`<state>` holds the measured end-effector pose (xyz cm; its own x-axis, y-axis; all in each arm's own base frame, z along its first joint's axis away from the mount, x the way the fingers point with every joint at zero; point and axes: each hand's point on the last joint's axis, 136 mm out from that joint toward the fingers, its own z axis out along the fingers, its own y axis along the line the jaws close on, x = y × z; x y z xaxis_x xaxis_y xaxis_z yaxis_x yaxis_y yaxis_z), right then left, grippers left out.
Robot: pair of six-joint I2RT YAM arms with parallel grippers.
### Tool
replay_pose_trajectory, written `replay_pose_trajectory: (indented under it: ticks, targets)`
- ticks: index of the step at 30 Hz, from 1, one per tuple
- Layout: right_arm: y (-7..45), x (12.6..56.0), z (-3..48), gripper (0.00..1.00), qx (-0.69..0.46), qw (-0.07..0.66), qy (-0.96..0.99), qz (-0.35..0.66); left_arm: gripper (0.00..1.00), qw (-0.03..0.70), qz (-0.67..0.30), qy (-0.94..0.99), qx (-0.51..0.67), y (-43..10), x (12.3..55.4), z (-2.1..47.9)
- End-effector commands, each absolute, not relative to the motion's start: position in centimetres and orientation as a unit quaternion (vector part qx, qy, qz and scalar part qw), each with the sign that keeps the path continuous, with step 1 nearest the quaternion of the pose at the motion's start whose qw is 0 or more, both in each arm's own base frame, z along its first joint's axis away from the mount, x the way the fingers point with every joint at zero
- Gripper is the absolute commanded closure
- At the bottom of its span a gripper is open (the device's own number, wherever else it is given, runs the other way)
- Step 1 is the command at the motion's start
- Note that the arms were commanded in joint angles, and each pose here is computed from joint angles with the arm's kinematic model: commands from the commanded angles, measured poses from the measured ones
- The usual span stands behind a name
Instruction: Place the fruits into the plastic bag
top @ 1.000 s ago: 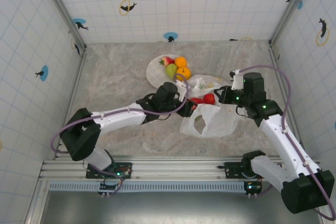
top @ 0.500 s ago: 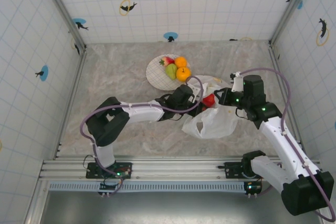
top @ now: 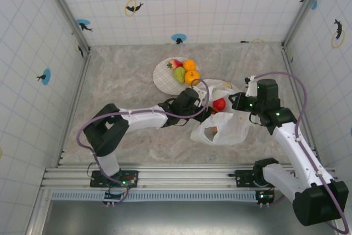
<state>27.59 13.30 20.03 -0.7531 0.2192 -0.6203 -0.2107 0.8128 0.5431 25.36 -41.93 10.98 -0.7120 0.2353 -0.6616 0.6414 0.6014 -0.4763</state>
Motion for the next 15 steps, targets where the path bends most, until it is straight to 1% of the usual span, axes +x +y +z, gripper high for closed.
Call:
replay_pose_trajectory:
  ticks: [1, 4, 11, 15]
  targets:
    - [12.9, 27.6, 20.3, 1.0, 0.002, 0.361, 0.883, 0.3, 0.12, 0.304, -0.361, 0.84, 0.266, -40.6, 25.5, 13.2]
    - [12.7, 27.7, 20.3, 1.0, 0.004, 0.361, 0.884, 0.298, 0.12, 0.308, -0.368, 0.836, 0.266, -39.8, 25.3, 14.3]
    - [11.2, 28.2, 19.7, 1.0, 0.044, 0.359, 0.891, 0.274, 0.15, 0.297, -0.359, 0.837, 0.286, -36.4, 23.3, 14.2]
    - [10.6, 28.6, 19.6, 1.0, 0.073, 0.37, 0.884, 0.276, 0.16, 0.287, -0.351, 0.844, 0.285, -34.1, 22.8, 13.9]
